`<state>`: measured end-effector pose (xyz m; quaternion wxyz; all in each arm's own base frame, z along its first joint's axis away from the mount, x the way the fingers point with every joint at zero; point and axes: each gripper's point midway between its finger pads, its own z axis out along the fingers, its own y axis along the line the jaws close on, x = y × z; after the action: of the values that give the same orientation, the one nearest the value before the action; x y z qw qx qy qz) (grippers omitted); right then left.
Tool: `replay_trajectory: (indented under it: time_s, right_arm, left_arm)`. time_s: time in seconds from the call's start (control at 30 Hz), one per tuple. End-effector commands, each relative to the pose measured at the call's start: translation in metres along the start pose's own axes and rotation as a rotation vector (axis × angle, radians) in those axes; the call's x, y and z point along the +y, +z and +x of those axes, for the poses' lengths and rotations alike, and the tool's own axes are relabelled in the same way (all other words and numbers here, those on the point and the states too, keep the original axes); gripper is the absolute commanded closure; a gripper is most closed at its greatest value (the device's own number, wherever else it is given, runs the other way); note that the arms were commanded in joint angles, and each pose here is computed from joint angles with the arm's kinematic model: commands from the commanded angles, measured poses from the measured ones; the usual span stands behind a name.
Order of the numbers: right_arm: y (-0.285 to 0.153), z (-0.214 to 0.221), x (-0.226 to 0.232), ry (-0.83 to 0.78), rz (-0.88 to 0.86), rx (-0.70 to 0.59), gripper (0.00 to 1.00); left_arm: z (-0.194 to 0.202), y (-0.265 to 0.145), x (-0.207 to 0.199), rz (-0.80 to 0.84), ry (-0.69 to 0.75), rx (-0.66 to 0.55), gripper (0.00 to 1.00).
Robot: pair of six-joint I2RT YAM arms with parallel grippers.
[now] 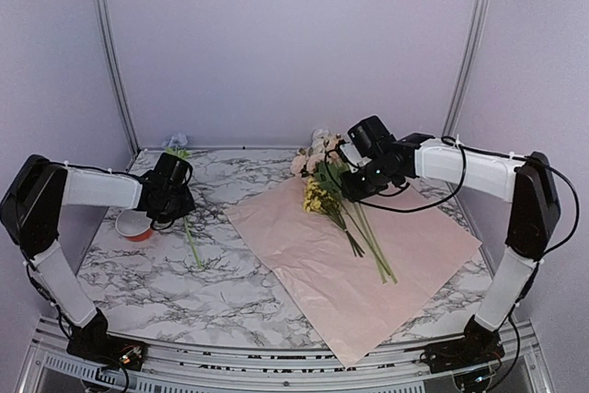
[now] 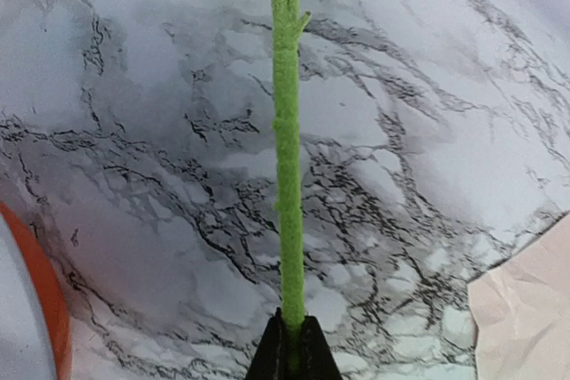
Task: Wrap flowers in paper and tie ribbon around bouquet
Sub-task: Pick up the fake flower from the center of the board, then pass from the left arm to the right
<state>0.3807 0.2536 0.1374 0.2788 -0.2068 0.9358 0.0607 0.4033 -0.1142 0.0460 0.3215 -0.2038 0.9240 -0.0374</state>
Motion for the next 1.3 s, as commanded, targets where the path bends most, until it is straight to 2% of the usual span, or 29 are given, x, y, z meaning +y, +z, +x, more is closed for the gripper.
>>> replay_trajectory:
  time_s: [0.0,0.07,0.23,0.37,0.63,0.77,0.93,1.0,1.17,1.27]
  right_arm:
    - [-0.05,-0.063,0.023,-0.052,-0.065,-0.303,0.75]
    - [-0.07,-0.077,0.039,-0.098,-0.124,-0.407,0.74]
    - [-0.119,-0.11,0.085,-0.204,-0.367,-0.632,0.72]
    - [-0.151,-0.125,0.114,-0.263,-0.479,-0.737,0.7]
    - [-0.196,-0.133,0.15,-0.29,-0.74,-0.857,0.68]
    - [-0.227,-0.14,0.159,-0.23,-0.881,-0.943,0.68]
    - [-0.24,-0.149,0.182,-0.187,-1.076,-0.954,0.64]
    - [-0.249,-0.153,0.19,-0.187,-1.156,-0.968,0.59]
    - [-0.263,-0.149,0.229,-0.265,-1.208,-0.991,0.31]
    - [-0.259,-0.131,0.268,-0.323,-1.23,-0.927,0.24]
  left_arm:
    - [-0.049,-0.07,-0.03,0.108,0.054,-0.27,1.0]
    - [-0.064,-0.109,-0.044,0.169,0.076,-0.383,1.0]
    - [-0.081,-0.184,-0.064,0.328,0.058,-0.553,1.0]
    - [-0.078,-0.229,-0.078,0.417,0.074,-0.623,1.0]
    - [-0.064,-0.306,-0.113,0.662,0.162,-0.731,1.0]
    - [-0.044,-0.332,-0.136,0.782,0.224,-0.75,1.0]
    - [-0.03,-0.357,-0.155,0.891,0.267,-0.774,1.0]
    - [-0.025,-0.359,-0.16,0.91,0.277,-0.766,1.0]
    - [-0.007,-0.355,-0.173,0.952,0.301,-0.735,1.0]
    - [0.001,-0.354,-0.179,0.972,0.313,-0.723,1.0]
